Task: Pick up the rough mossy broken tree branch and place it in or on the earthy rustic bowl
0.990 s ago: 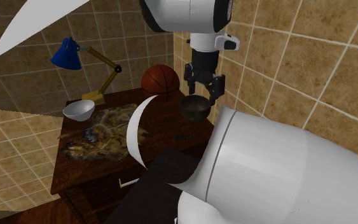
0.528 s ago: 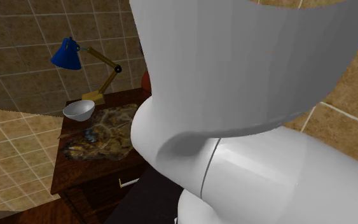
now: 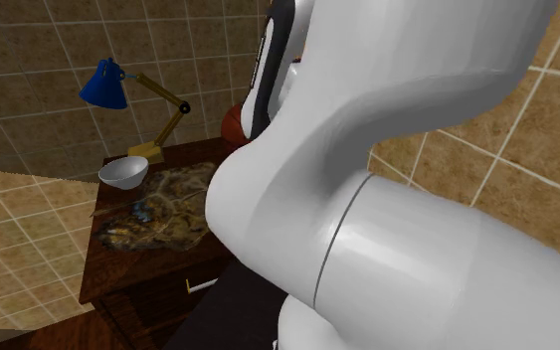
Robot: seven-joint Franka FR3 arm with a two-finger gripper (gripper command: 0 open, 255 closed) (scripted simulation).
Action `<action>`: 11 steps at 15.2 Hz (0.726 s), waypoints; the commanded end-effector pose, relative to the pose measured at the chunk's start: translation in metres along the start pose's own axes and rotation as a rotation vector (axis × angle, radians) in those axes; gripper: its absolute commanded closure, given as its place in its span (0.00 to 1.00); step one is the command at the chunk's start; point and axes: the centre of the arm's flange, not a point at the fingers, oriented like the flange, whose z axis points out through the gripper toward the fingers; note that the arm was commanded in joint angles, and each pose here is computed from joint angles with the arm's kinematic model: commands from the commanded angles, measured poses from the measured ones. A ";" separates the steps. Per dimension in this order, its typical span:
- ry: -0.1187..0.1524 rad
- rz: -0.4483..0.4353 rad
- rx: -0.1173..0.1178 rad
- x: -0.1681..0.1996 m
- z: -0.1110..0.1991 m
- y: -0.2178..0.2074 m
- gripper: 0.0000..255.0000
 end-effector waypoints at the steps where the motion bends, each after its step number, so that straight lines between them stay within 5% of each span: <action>1: 0.006 0.057 0.003 0.001 0.022 -0.014 0.00; 5: 0.008 0.153 0.008 0.002 0.064 -0.038 0.00; 11: 0.008 0.153 0.008 0.002 0.095 -0.038 0.00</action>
